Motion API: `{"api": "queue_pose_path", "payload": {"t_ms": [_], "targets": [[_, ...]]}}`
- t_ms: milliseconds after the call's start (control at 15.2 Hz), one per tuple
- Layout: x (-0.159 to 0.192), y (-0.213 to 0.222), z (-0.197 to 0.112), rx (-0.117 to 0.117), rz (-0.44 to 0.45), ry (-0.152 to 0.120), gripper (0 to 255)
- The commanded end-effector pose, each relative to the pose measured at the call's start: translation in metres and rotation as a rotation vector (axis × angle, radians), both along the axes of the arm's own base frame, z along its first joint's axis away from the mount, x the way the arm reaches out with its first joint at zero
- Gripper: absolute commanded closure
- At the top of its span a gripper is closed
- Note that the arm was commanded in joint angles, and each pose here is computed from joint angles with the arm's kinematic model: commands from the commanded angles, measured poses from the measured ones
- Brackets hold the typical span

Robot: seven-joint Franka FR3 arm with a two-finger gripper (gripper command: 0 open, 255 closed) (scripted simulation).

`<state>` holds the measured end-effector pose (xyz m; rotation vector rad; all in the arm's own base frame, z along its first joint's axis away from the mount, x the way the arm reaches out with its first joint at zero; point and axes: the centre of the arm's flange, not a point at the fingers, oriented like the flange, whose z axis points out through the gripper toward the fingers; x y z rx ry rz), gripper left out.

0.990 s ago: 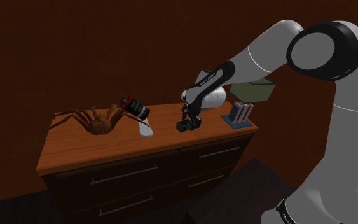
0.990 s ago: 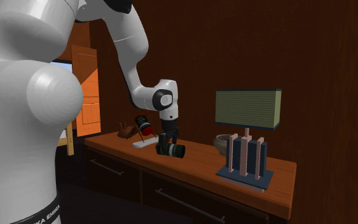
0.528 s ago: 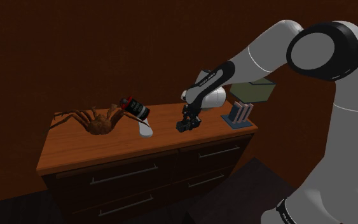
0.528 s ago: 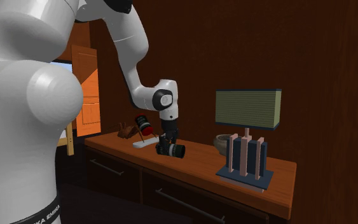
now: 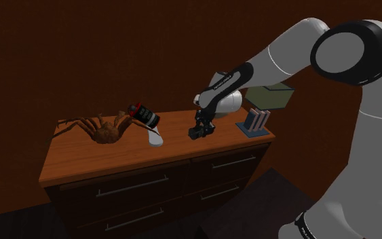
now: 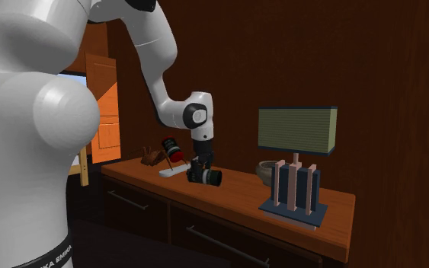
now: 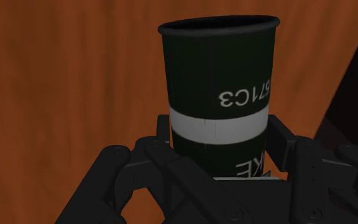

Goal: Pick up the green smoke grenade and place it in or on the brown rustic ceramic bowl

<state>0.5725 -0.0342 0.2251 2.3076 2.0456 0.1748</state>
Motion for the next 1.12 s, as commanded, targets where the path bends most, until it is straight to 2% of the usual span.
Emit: {"api": "queue_pose_path", "payload": {"t_ms": [0,1056], "targets": [[0.000,0.000,0.009,0.000,0.000,0.000,255],[0.000,0.000,0.093,0.000,0.000,0.000,255]]}}
